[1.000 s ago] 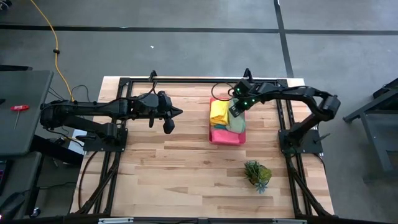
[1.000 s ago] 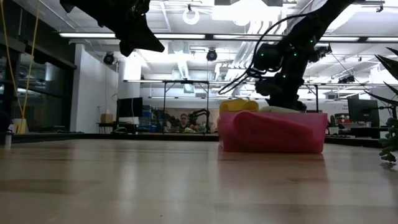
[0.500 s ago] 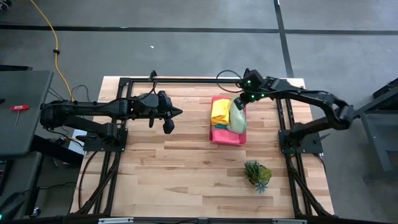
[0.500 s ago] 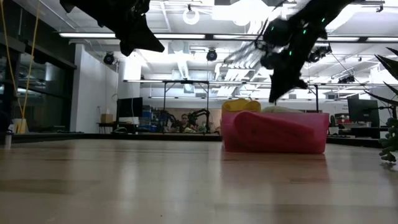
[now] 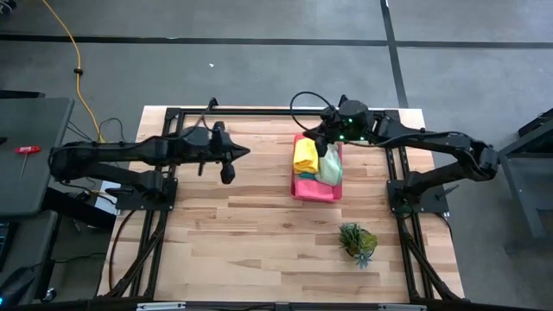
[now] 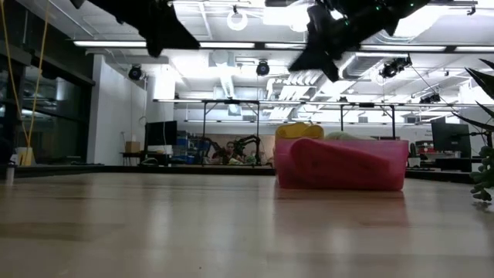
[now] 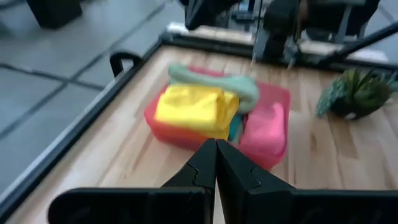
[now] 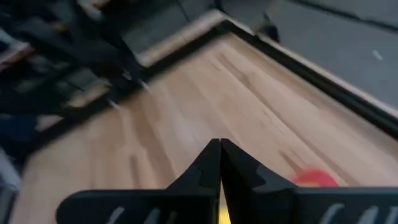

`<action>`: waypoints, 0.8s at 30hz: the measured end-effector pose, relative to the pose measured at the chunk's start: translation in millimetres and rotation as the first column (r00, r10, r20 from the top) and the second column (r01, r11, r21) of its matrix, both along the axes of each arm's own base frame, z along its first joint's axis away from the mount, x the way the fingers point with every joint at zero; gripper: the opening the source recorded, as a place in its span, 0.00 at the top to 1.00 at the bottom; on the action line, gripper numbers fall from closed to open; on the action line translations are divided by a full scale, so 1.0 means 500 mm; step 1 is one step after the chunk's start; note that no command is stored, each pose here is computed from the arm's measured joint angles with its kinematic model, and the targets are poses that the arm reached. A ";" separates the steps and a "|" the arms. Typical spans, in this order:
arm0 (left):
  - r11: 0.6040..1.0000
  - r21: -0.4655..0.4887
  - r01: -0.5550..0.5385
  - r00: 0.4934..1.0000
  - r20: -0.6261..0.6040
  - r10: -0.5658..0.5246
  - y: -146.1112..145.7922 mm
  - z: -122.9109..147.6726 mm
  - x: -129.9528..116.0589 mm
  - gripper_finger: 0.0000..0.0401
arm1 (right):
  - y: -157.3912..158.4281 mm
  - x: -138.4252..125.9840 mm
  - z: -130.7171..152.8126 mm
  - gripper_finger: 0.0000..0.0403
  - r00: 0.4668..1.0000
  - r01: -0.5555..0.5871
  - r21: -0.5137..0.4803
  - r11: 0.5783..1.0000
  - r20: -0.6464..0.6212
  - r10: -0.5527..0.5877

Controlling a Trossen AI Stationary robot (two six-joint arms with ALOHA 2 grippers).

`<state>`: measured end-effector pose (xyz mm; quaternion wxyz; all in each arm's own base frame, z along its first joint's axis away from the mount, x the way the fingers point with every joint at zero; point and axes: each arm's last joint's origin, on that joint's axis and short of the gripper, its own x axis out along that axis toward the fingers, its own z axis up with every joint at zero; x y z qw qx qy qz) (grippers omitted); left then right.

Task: Fold microfiber towels
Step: Return to Home position

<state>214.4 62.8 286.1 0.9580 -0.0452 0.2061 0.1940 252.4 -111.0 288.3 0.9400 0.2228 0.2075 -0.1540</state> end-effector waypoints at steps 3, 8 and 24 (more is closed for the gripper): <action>0.999 0.032 -0.009 0.997 0.075 0.007 -0.002 0.030 -0.028 1.00 | 0.013 0.015 0.015 1.00 0.995 -0.038 -0.036 0.999 0.086 0.041; 0.997 0.068 -0.041 0.972 0.235 0.024 -0.005 0.082 -0.076 1.00 | 0.030 0.009 0.051 1.00 0.959 -0.181 -0.095 0.979 0.201 0.197; 0.998 0.017 0.068 0.852 0.520 -0.067 -0.020 0.062 -0.123 1.00 | 0.077 -0.026 0.096 1.00 0.907 -0.299 -0.082 0.951 0.285 0.310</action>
